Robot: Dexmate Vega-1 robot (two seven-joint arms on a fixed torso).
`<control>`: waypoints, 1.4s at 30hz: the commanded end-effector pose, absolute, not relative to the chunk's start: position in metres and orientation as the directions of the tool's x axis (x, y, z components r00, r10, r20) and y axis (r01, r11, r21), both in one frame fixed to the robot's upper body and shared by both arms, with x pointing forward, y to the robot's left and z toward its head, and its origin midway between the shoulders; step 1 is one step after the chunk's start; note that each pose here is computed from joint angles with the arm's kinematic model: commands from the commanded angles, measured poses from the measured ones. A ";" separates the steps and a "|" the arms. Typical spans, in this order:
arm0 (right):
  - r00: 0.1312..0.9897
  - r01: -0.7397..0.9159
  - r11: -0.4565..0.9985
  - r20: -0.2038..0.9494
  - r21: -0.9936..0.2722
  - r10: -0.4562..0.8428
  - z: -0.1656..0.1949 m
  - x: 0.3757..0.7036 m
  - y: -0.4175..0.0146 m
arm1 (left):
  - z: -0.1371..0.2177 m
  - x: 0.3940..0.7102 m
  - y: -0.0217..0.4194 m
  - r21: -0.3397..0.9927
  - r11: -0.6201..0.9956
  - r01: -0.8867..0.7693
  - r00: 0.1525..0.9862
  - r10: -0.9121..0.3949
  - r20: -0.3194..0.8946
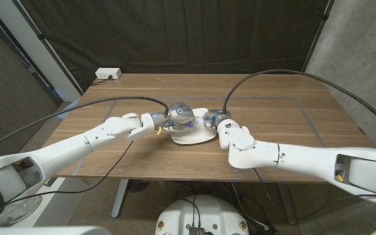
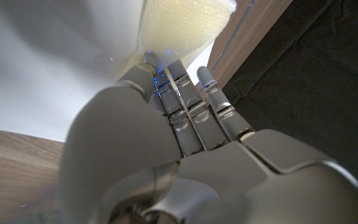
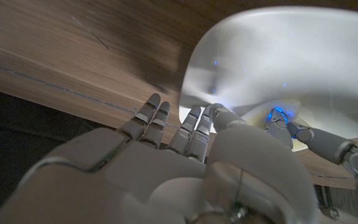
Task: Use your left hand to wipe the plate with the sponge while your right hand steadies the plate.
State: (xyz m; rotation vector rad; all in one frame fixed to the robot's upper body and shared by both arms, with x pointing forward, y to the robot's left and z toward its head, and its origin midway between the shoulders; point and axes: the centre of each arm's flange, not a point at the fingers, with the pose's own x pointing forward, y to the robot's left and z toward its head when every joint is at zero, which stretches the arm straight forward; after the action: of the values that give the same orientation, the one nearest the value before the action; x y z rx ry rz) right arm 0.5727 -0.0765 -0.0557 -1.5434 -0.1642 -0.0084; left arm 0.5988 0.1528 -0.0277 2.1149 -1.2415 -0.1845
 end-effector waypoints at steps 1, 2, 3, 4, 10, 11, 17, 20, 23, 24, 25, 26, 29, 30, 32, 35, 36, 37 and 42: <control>0.983 0.138 0.086 0.147 -0.987 0.113 -0.050 0.568 -0.078 | -0.016 0.586 0.164 0.524 -0.162 -0.836 0.442 -0.765 0.468; 0.982 0.140 0.098 0.151 -0.985 0.116 -0.049 0.568 -0.078 | -0.015 0.585 0.165 0.518 -0.147 -0.843 0.433 -0.756 0.490; 0.981 0.142 0.110 0.155 -0.984 0.118 -0.048 0.568 -0.079 | -0.014 0.585 0.166 0.514 -0.129 -0.848 0.425 -0.745 0.514; 0.980 0.144 0.125 0.159 -0.982 0.121 -0.047 0.568 -0.079 | -0.014 0.584 0.167 0.513 -0.092 -0.853 0.410 -0.727 0.551; 0.974 0.138 0.226 0.174 -0.964 0.145 -0.043 0.569 -0.084 | -0.009 0.578 0.170 0.476 0.058 -0.878 0.342 -0.620 0.706; 0.972 0.136 0.245 0.177 -0.960 0.152 -0.042 0.569 -0.084 | -0.008 0.578 0.169 0.477 0.068 -0.876 0.341 -0.612 0.713; 0.963 0.141 0.346 0.210 -0.928 0.171 -0.037 0.568 -0.090 | -0.003 0.576 0.165 0.484 0.095 -0.870 0.347 -0.579 0.737; 0.955 0.144 0.397 0.232 -0.906 0.184 -0.036 0.567 -0.093 | 0.002 0.575 0.166 0.496 0.107 -0.862 0.365 -0.548 0.752; 0.943 0.134 0.465 0.258 -0.875 0.213 -0.035 0.570 -0.097 | 0.006 0.576 0.169 0.501 0.128 -0.856 0.374 -0.514 0.772; 0.936 0.126 0.492 0.267 -0.862 0.229 -0.035 0.571 -0.098 | 0.007 0.576 0.171 0.500 0.138 -0.855 0.374 -0.503 0.779; 0.930 0.122 0.517 0.280 -0.847 0.239 -0.034 0.572 -0.100 | 0.007 0.576 0.172 0.503 0.144 -0.853 0.379 -0.493 0.783; 0.922 0.120 0.541 0.295 -0.832 0.249 -0.034 0.573 -0.101 | 0.007 0.576 0.173 0.506 0.153 -0.849 0.383 -0.482 0.788; 0.901 0.106 0.597 0.330 -0.795 0.280 -0.031 0.577 -0.103 | 0.009 0.577 0.178 0.514 0.189 -0.837 0.395 -0.441 0.806; 0.895 0.102 0.613 0.341 -0.784 0.288 -0.031 0.578 -0.104 | 0.010 0.578 0.181 0.518 0.205 -0.830 0.402 -0.422 0.813; 0.882 0.091 0.643 0.361 -0.761 0.302 -0.029 0.580 -0.107 | 0.013 0.578 0.186 0.522 0.231 -0.821 0.417 -0.381 0.825; 0.863 0.074 0.690 0.393 -0.720 0.318 -0.027 0.583 -0.111 | 0.017 0.580 0.194 0.520 0.257 -0.815 0.435 -0.323 0.841; 0.857 0.074 0.701 0.404 -0.709 0.319 -0.027 0.584 -0.112 | 0.018 0.580 0.197 0.506 0.262 -0.822 0.428 -0.304 0.851; 0.853 0.074 0.716 0.417 -0.694 0.315 -0.026 0.585 -0.113 | 0.018 0.580 0.199 0.488 0.262 -0.833 0.418 -0.281 0.864; 0.820 0.059 0.797 0.484 -0.602 0.305 -0.022 0.587 -0.121 | 0.020 0.579 0.208 0.456 0.257 -0.852 0.421 -0.182 0.889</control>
State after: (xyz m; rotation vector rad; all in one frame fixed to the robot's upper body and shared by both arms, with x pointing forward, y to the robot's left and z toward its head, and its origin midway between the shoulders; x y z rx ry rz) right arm 0.5830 -0.1027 -0.0310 -0.8922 -0.4759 0.1260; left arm 0.5783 0.1877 0.0145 1.3813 -1.1837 0.4629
